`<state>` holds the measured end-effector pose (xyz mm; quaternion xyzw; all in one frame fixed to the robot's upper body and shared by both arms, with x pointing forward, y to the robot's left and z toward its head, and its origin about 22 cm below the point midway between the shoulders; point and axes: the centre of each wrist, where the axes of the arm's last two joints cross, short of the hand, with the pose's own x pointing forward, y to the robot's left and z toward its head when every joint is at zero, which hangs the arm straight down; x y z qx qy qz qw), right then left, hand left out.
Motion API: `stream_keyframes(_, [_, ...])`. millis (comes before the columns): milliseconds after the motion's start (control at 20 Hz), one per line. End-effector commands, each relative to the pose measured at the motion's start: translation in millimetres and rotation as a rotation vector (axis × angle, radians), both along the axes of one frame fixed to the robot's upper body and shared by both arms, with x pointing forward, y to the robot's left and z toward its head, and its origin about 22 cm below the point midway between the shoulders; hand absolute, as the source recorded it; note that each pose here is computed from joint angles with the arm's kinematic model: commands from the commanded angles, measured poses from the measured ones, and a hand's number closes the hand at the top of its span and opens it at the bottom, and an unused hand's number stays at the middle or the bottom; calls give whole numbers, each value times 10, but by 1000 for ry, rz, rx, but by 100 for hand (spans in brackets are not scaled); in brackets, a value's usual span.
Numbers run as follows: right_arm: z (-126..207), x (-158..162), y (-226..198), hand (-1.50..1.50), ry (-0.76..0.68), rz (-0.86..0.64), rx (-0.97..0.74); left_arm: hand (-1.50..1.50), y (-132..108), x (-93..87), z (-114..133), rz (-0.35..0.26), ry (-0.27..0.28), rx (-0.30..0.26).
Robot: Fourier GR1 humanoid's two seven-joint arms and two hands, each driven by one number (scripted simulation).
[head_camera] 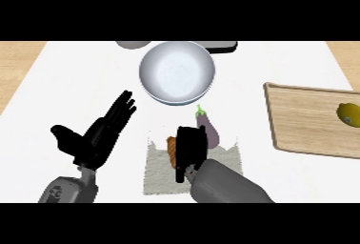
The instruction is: Pick the croissant from the placemat and place it in the bowl
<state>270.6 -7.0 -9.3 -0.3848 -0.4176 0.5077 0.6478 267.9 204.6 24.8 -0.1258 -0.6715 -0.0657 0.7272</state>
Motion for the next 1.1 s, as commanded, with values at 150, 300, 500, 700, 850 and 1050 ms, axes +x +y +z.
stream_keyframes(150, [208, 23, 213, 150, 25, -148, -43, 0, -150, 44, 4, -66, -5, 3])
stream_keyframes(300, [525, 375, 241, 150, 22, -196, -30, 0, -280, 109, 112, -119, -16, -5])
stream_keyframes(500, [650, 457, 333, 150, -49, -233, -91, 0, -347, 150, 128, -131, -32, 2])
stream_keyframes(700, [908, 590, 436, 150, -151, -276, -105, 0, -446, 135, 87, -157, -17, 4])
stream_keyframes(850, [1189, 604, 563, 150, -225, -281, -52, 0, -378, 133, 16, -142, -6, 3])
stream_keyframes(1050, [1567, 614, 737, 150, -360, -270, -44, 0, -440, 173, 58, -139, -3, 2])
